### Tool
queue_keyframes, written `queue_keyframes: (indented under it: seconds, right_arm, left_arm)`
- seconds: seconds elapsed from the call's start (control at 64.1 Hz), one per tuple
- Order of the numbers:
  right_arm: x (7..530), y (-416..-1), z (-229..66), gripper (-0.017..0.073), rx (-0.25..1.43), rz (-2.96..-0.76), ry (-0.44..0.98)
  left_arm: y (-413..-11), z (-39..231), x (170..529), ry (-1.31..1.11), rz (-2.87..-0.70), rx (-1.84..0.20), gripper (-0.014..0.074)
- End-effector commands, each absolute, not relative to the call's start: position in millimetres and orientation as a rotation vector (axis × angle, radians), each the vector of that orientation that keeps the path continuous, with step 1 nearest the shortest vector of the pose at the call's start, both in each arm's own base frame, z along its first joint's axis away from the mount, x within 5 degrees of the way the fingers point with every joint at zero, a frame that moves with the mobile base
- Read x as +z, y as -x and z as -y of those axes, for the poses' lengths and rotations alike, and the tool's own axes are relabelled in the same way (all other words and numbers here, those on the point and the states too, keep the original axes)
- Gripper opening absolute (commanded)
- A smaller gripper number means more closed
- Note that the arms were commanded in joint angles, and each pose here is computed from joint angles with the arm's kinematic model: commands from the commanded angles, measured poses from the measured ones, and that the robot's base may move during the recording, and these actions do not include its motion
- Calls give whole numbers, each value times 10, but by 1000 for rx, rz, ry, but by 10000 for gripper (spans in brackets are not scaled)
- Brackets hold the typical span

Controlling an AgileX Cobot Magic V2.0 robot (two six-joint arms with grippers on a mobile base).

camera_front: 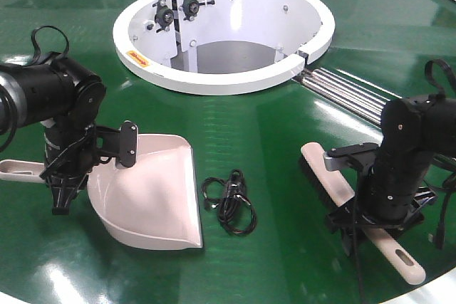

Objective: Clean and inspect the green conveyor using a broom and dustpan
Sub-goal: 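Sweep the black cable into the dustpan with the right-held brush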

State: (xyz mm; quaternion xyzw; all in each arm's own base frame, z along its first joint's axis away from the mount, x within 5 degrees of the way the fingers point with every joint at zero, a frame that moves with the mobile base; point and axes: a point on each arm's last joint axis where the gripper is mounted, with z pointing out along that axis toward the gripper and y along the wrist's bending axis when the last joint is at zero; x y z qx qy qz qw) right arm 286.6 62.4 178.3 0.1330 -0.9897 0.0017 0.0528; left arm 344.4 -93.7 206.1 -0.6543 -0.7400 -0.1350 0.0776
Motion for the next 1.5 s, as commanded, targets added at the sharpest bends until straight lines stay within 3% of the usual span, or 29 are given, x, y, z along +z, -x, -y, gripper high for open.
queue_keyframes:
  seconds: [0.0,0.203,0.359,0.468,0.749,0.936,1.107,1.341,1.482]
  right_arm:
    - [1944,-2912,-621,428,26,3075,-414]
    - [2034,-2955,-631,197,24,3078,-407]
    - [2150,-2927,-720,-15,-132,3059,-392]
    - [2218,-2887,-787,-9,-208,3070,-324]
    - [2220,-2692,-1273,-6,-38,3072,-306]
    - [2164,-2654,-1553,-5,-13,3003,-233]
    - [2144,-2693,-1878,-4,13,2967,-257]
    - [2033,-2828,-2336,-4,-200,2895,-252]
    - [2022,-2942,-2623,-4,-364,2861,-334]
  left_arm:
    - [-3431,953,2282,1986,2269,-463,-6]
    - [-3431,953,2282,1986,2269,-463,-6]
    - [-3431,953,2282,1986,2269,-463,-6]
    - [-3431,953,2282,1986,2269,-463,-6]
    - [-3431,953,2282,1986,2269,-463,-6]
    - [-3431,953,2282,1986,2269,-463,-6]
    - [-3431,953,2282,1986,2269,-463,-6]
    - [-3431,953,2282,1986,2269,-463,-6]
    - [-3431,953,2282,1986,2269,-463,-6]
